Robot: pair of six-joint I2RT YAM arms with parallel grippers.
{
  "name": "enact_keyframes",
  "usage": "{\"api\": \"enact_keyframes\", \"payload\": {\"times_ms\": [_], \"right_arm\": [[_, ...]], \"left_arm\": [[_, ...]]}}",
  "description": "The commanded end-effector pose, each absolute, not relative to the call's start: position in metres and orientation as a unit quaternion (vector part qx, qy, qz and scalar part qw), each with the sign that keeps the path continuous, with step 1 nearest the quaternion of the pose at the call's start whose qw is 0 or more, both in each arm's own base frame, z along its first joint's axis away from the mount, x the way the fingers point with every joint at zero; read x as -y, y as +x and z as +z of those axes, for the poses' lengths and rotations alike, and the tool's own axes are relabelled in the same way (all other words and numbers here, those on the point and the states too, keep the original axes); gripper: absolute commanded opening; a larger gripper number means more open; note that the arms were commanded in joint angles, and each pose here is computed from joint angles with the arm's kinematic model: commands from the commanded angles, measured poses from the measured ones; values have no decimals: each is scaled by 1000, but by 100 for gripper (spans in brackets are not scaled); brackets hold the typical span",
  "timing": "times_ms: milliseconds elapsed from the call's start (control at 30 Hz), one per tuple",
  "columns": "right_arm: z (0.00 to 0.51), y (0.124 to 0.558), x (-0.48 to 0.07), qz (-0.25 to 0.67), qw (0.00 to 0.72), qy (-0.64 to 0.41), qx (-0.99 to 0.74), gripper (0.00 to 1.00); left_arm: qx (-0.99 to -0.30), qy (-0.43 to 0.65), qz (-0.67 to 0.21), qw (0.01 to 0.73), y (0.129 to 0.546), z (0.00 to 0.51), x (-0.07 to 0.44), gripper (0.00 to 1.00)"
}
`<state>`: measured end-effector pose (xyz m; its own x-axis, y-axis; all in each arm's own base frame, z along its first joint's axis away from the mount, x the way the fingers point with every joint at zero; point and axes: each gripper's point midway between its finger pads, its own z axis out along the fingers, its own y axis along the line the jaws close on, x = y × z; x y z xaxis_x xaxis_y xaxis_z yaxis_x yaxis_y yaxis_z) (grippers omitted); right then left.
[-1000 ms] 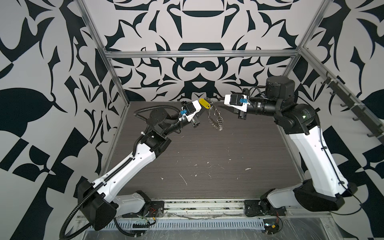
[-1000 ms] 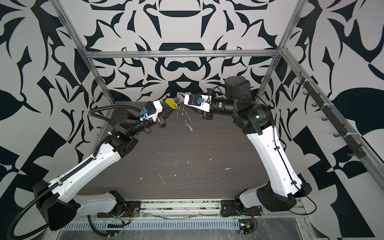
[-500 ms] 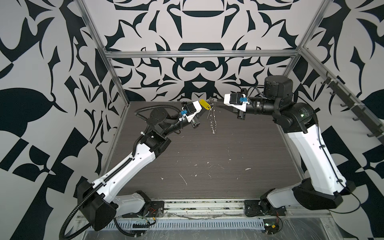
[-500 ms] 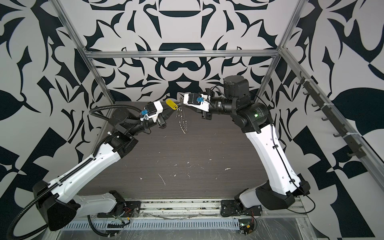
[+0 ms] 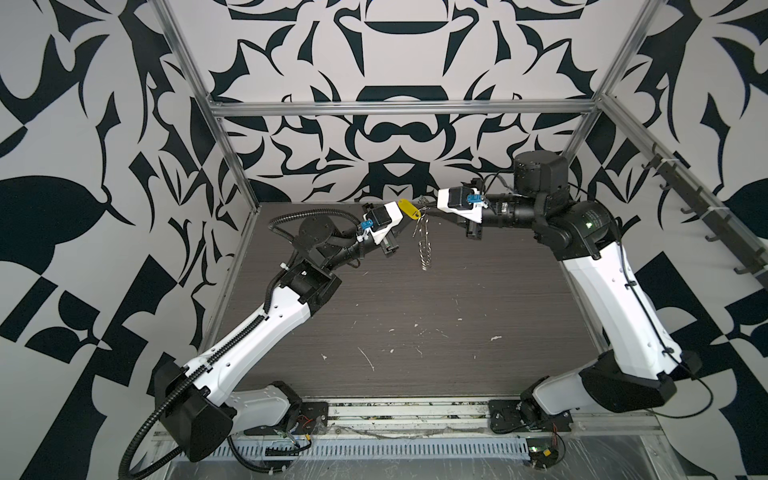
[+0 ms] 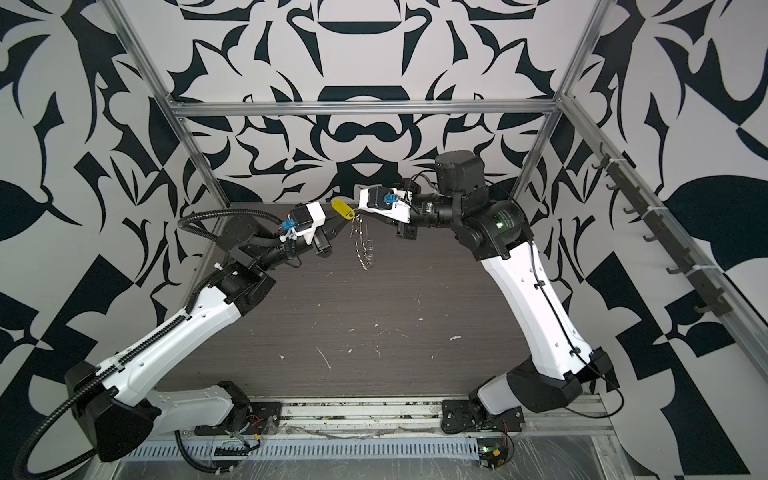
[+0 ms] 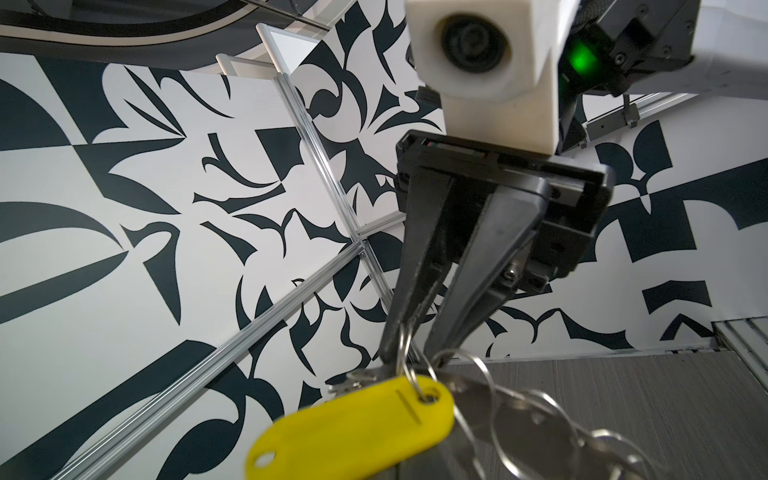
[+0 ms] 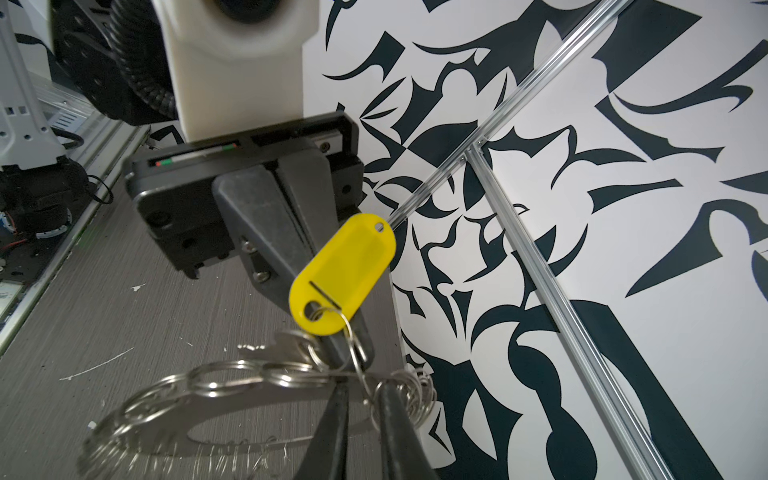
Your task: Remove the keys from the keyring
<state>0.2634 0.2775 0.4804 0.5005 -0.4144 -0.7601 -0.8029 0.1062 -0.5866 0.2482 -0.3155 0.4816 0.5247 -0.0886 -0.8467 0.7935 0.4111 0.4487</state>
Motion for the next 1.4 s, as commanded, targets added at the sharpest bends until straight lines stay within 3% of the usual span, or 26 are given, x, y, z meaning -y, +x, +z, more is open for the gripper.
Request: {"api": "enact_keyframes", "payload": {"times_ms": [0, 733, 900, 1100, 1333, 1367], "right_arm": [[502, 251, -277, 166, 597, -646, -446, 18], [506, 243, -280, 168, 598, -649, -439, 17], [504, 243, -281, 168, 596, -651, -439, 14], [498, 247, -282, 159, 592, -652, -446, 1], [501, 250, -281, 146, 599, -649, -446, 0], [502, 250, -281, 145, 601, -648, -445, 0]], "left_arm": [[-377, 456, -298, 750, 244, 484, 314, 0], [-379, 471, -294, 741, 244, 476, 318, 0], [-379, 475, -291, 739, 245, 475, 319, 0], [-374, 479, -291, 739, 243, 475, 319, 0], [-388, 466, -293, 740, 247, 474, 316, 0], [-394, 464, -290, 738, 249, 471, 316, 4]]}}
